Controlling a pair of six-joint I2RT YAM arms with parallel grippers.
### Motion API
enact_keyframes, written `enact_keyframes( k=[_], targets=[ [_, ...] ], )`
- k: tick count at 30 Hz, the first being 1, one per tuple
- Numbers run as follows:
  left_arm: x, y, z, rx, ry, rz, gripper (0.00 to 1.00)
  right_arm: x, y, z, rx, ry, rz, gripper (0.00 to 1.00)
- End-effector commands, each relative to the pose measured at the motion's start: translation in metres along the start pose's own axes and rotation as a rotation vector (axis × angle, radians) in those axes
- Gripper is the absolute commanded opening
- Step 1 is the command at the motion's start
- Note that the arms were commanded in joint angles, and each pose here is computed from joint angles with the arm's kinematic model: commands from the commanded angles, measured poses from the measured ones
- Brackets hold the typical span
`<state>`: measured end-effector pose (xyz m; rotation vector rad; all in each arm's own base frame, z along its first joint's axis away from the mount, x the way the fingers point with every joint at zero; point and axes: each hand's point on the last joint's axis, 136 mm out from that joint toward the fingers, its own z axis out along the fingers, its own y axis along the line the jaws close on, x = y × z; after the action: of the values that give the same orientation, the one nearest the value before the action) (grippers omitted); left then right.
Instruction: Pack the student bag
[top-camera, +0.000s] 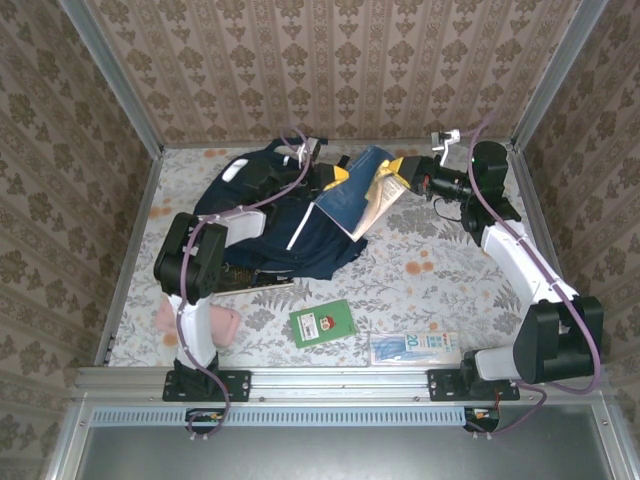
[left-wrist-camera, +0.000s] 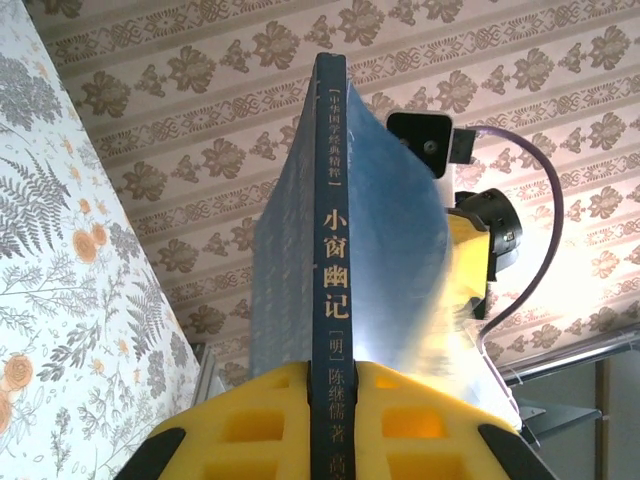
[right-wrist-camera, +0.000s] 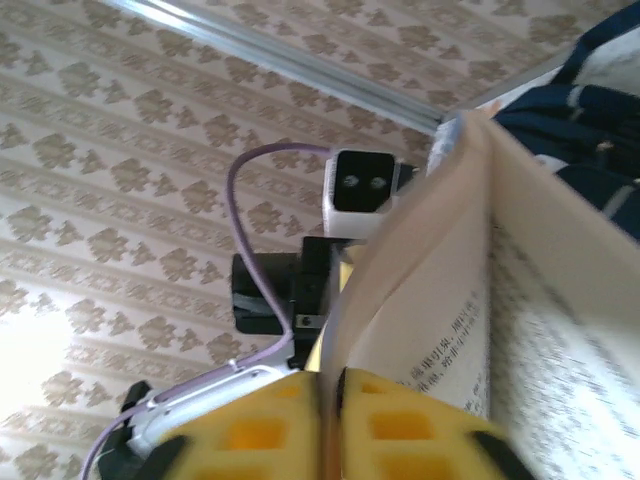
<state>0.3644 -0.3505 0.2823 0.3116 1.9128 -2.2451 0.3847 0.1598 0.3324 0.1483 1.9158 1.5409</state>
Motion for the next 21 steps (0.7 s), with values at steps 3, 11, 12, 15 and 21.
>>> enact_keyframes(
  k=[3, 11, 12, 15, 21],
  targets=[
    [-0.018, -0.042, -0.022, 0.03, -0.072, 0.137, 0.0, -0.008, -0.029, -0.03, 0.31, -0.129, -0.091, 0.59],
    [-0.006, -0.037, -0.027, -0.135, -0.012, 0.25, 0.0, -0.004, -0.049, -0.053, 0.521, -0.133, -0.132, 0.7],
    [0.0, -0.032, -0.029, -0.201, 0.002, 0.251, 0.0, -0.005, -0.046, -0.054, 0.527, -0.131, -0.158, 0.69],
    [0.023, -0.029, -0.032, -0.452, 0.087, 0.418, 0.0, 0.003, -0.02, -0.041, 0.414, -0.069, -0.305, 0.69],
    [0.052, -0.053, -0.027, -0.599, 0.182, 0.737, 0.0, 0.032, 0.013, -0.019, 0.313, 0.013, -0.716, 0.71]
  ],
)
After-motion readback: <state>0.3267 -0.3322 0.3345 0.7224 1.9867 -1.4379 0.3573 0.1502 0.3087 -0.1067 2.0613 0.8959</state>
